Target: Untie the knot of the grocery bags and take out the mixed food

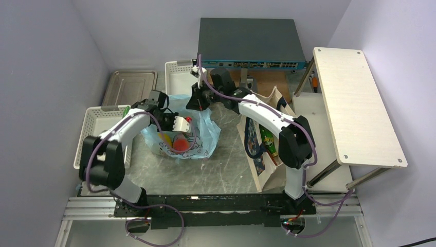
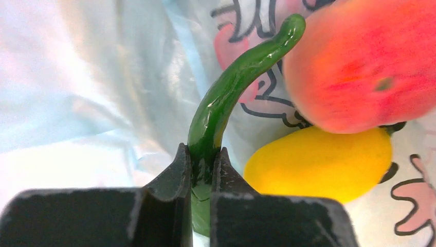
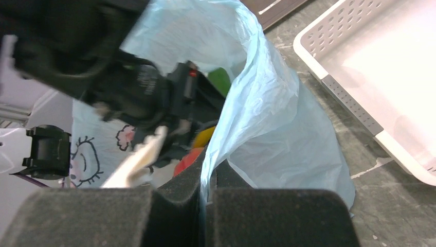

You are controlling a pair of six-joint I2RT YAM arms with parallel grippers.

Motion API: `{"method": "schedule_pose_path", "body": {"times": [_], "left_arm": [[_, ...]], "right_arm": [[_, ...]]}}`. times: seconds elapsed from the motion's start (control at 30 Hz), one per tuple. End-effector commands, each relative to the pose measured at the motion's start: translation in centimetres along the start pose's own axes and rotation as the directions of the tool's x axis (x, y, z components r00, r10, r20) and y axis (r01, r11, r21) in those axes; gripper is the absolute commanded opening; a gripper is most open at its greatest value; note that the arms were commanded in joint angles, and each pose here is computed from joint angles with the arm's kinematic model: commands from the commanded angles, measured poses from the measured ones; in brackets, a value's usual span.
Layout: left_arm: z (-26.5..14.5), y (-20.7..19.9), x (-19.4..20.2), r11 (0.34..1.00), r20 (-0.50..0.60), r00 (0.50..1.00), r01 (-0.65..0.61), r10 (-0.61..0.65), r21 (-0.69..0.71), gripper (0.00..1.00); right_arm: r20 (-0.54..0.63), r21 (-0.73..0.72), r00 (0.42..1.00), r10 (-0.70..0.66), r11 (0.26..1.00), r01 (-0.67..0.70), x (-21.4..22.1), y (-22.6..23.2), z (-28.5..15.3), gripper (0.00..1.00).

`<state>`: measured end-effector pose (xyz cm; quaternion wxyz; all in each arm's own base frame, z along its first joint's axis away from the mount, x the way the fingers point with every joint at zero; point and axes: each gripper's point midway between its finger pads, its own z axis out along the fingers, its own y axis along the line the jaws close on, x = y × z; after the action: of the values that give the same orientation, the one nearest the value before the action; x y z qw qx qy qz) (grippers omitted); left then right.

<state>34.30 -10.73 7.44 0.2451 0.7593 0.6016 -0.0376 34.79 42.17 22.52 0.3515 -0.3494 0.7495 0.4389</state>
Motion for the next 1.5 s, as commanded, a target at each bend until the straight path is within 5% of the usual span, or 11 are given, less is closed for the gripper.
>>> {"method": "schedule_pose_path", "body": {"times": [0.0,0.33,0.47,0.6,0.7,0.8,0.87,1.0,1.2,1.3,1.47], "left_arm": [[-3.7,0.9,-4.3,0.992,0.145,0.989,-0.009,0.027,-0.127,0.0],[-15.3,0.8,-15.8,0.947,0.469,0.879,0.08,0.08,-0.311,0.0],[-20.0,1.2,-18.6,0.917,0.569,0.822,0.248,-0.028,-0.314,0.0],[-25.3,3.3,-18.1,0.794,0.646,0.746,0.487,-0.162,-0.364,0.0],[-28.3,5.0,-13.4,0.598,0.7,0.629,0.718,-0.34,-0.355,0.0],[-29.4,4.7,-3.6,0.28,0.663,0.492,0.869,-0.564,-0.408,0.0],[-28.6,2.5,2.5,0.131,0.591,0.393,0.89,-0.705,-0.436,0.0],[-25.9,-2.9,12.2,-0.037,0.456,0.227,0.865,-0.86,-0.5,0.0],[-21.5,-9.8,20.5,-0.095,0.246,0.059,0.818,-0.968,-0.568,0.07],[-19.8,-11.9,22.9,-0.086,0.183,0.027,0.808,-0.983,-0.583,0.12],[-18.3,-12.5,23.8,-0.098,0.159,-0.015,0.839,-0.987,-0.535,0.48]], "right_arm": [[0.047,-0.003,0.998,-0.044,0.999,0.044,-1.3,0.1,-0.3,0.0],[0.033,-0.008,0.996,-0.085,0.996,0.085,-0.3,0.1,-0.6,0.0],[0.028,-0.024,0.995,-0.092,0.995,0.093,0.1,0.3,-0.8,0.0],[0.015,-0.03,0.995,-0.103,0.994,0.104,0.9,0.3,-0.9,0.0],[0.013,-0.04,0.994,-0.11,0.993,0.11,1.0,0.5,-1.0,0.0],[0.018,-0.048,0.992,-0.123,0.991,0.124,0.8,0.7,-1.1,0.0],[0.021,-0.052,0.991,-0.132,0.99,0.133,0.6,0.9,-1.2,0.0],[0.031,-0.075,0.988,-0.15,0.986,0.152,0.3,1.6,-1.5,0.0],[0.043,-0.115,0.977,-0.207,0.971,0.211,0.0,2.8,-2.4,0.0],[0.044,-0.144,0.966,-0.254,0.955,0.258,0.2,3.6,-2.8,0.0],[0.042,-0.159,0.954,-0.297,0.941,0.3,0.4,4.4,-3.3,0.0]]}}
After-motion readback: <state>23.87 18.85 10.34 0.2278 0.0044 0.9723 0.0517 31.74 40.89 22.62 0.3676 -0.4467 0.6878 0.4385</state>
